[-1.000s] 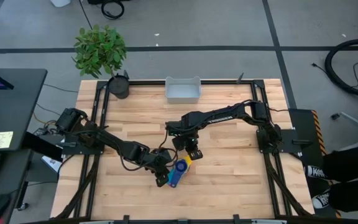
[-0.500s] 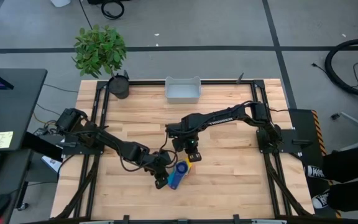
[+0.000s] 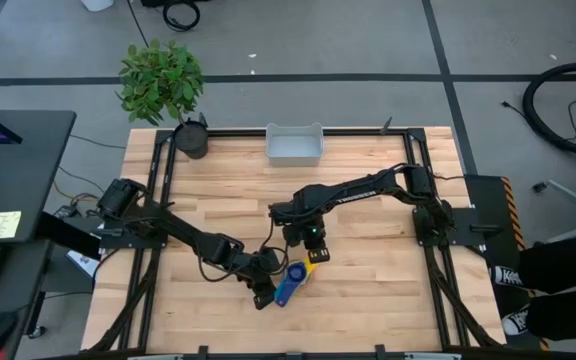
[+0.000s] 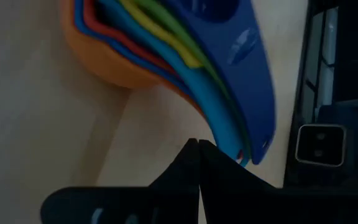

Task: Nest measuring cups in basket
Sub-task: Adjust the stacked measuring cups on the table

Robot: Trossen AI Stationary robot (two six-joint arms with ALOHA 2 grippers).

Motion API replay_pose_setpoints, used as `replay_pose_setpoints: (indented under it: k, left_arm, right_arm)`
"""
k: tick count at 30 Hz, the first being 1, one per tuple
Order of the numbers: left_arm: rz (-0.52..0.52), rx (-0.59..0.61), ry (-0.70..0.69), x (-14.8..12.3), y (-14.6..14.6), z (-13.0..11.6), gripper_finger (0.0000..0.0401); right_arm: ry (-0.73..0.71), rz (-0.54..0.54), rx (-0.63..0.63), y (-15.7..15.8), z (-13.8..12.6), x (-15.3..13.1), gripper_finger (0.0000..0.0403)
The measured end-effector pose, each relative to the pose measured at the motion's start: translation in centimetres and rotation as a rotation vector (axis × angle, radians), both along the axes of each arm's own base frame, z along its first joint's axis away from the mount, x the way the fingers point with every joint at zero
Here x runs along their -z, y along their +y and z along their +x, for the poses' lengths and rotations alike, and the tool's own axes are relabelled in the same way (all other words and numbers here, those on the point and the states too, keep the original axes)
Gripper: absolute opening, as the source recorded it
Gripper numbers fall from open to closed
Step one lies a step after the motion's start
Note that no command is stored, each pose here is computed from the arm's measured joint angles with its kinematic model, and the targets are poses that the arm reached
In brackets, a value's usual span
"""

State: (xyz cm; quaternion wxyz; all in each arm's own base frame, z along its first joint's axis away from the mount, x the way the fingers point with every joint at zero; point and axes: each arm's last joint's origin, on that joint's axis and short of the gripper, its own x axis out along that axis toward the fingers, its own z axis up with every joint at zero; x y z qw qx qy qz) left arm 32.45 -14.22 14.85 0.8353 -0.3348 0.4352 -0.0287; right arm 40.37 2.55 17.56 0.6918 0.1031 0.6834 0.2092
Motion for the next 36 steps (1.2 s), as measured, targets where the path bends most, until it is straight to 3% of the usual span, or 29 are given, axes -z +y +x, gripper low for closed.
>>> replay_pose_setpoints:
  k: [14, 27, 32, 36]
  left_arm:
    - [-0.023, -0.014, -0.09, -0.5, -0.1, 0.7, 0.0]
    - [-0.056, -0.017, -0.196, 0.0, 0.9, 2.3, 0.0]
    - [-0.018, 0.004, -0.208, -0.1, 1.1, 2.3, 0.0]
    - [0.03, -0.009, -0.153, -0.1, 1.4, 1.8, 0.0]
  right_arm:
    - [0.068, 0.071, 0.022, 2.0, -0.5, -0.3, 0.0002]
    - [0.072, 0.071, -0.022, 4.6, -0.8, -0.3, 0.0002]
    - [0.05, -0.008, -0.047, 4.3, -1.0, -0.7, 0.0002]
    - [-0.005, -0.111, -0.042, 3.0, -1.6, -2.8, 0.0002]
